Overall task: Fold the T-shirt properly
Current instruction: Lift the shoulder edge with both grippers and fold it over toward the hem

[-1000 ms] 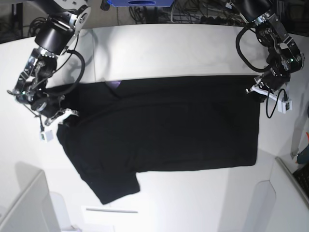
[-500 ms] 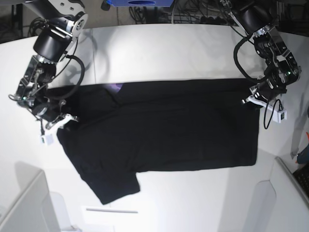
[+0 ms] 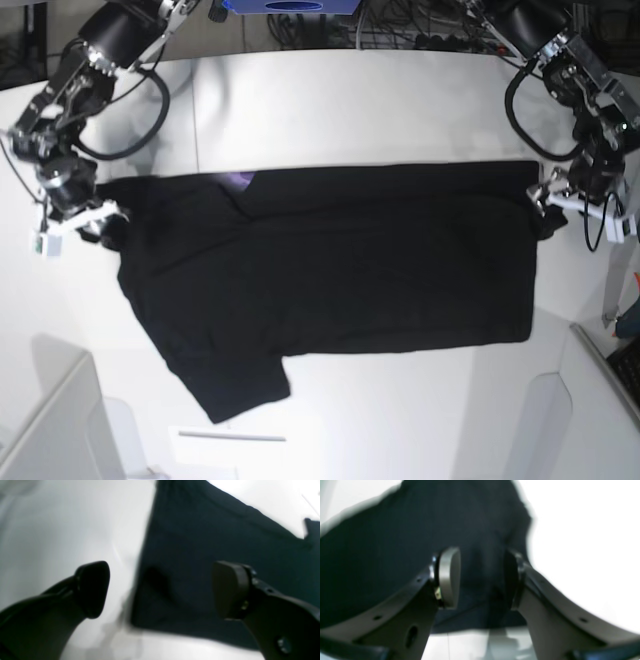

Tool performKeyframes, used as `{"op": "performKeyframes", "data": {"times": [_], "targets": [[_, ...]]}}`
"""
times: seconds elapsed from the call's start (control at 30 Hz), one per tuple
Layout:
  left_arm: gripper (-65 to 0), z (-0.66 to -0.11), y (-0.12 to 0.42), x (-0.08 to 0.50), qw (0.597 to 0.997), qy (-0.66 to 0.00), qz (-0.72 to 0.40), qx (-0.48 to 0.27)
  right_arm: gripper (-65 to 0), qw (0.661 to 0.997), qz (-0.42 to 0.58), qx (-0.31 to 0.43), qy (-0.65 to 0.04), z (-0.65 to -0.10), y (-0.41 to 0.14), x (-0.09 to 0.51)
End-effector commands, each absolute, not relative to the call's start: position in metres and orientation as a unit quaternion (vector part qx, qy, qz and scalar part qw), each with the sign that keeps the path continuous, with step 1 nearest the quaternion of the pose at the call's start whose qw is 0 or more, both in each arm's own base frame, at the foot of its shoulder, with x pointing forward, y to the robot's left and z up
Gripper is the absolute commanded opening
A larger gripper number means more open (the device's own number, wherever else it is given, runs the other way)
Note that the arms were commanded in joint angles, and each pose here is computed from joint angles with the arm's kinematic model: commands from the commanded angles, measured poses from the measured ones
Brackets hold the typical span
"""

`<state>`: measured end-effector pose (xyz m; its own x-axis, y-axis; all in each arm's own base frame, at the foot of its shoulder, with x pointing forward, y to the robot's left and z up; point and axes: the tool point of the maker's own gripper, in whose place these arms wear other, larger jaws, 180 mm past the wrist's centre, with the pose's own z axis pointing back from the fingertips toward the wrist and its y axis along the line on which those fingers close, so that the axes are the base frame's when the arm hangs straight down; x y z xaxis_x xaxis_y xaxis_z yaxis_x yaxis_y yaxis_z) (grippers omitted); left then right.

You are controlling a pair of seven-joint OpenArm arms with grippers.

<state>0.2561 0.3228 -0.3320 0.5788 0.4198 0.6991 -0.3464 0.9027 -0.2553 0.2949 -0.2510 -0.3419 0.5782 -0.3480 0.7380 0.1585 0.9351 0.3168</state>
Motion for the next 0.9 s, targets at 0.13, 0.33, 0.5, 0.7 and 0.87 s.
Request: {"op": "performKeyframes", "data": {"times": [0.13, 0.33, 0.5, 0.7, 0.87], "targets": [[-16.6, -0.369, 0.325, 0.198, 0.914, -0.348, 0.207, -0.034, -31.8, 0.885, -0.190, 0.106, -0.412, -0.361, -0.247, 0.249], [-19.1, -0.397, 0.326, 0.183, 0.915, -0.318, 0.245, -0.052, -27.2, 0.894, -0.224, 0.141, -0.362, -0.403, -0.237, 0.236], [-19.6, -0.410, 0.315, 0.197, 0.914, -0.309, 0.250, -0.081, -26.9, 0.878, -0.300, 0.168, -0.334, -0.436, -0.252, 0.235], [-20.1, -0.427, 0.312, 0.207, 0.903, -0.315, 0.274, -0.103, -27.2, 0.868, -0.316, 0.179, -0.339, -0.445, -0.264, 0.250], [-25.2, -0.447, 0.292, 0.206, 0.913, -0.304, 0.246, -0.113, -27.6, 0.865, -0.319, 0.175, -0.345, -0.446, -0.266, 0.250]]}}
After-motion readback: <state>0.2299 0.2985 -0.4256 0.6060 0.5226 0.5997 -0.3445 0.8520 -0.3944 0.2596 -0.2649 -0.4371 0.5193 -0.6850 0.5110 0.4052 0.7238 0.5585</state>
